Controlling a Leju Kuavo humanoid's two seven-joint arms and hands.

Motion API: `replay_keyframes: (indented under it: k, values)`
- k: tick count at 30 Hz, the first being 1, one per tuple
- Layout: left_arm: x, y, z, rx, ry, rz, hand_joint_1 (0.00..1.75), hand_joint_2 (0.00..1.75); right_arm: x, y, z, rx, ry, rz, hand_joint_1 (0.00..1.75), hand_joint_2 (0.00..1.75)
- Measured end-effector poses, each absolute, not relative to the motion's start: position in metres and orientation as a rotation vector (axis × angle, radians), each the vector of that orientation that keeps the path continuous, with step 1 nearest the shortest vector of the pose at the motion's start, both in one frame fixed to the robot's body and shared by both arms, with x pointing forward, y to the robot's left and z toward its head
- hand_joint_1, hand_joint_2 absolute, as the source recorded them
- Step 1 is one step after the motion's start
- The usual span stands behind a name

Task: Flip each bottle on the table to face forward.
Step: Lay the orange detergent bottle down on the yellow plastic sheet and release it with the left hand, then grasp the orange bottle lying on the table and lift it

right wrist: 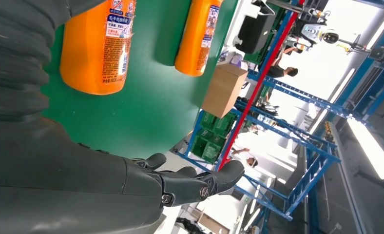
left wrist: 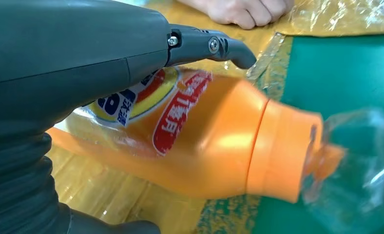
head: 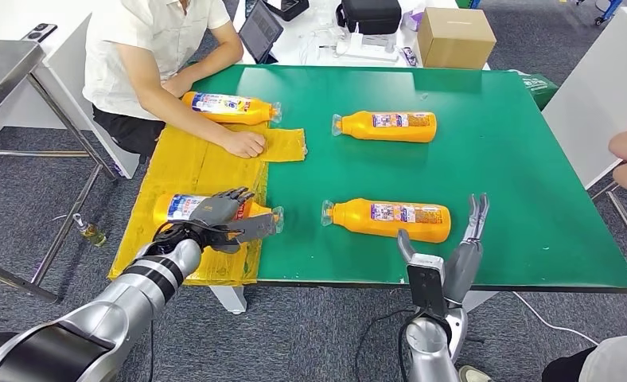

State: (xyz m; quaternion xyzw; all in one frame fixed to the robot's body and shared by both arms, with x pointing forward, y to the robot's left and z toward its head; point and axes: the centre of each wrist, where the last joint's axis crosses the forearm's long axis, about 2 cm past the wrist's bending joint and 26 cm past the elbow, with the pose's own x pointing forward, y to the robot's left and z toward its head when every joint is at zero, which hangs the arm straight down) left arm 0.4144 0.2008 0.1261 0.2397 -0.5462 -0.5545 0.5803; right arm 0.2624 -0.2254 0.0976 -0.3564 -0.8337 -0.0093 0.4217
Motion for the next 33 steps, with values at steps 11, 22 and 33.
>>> replay_keyframes:
  k: [11, 22, 33]
  values:
    - [0.410, 0.242, 0.118, 0.415, -1.416, -1.035, 0.00, 1.75, 0.262, -0.228, 0.095, -0.887, -2.095, 0.014, 0.00, 1.75]
    - [0.398, 0.264, 0.114, 0.446, -1.526, -0.905, 0.00, 1.75, 0.262, -0.231, 0.094, -0.896, -2.096, 0.035, 0.00, 1.75]
    - [0.394, 0.265, 0.116, 0.452, -1.556, -0.895, 0.00, 1.75, 0.262, -0.231, 0.094, -0.899, -2.097, 0.040, 0.00, 1.75]
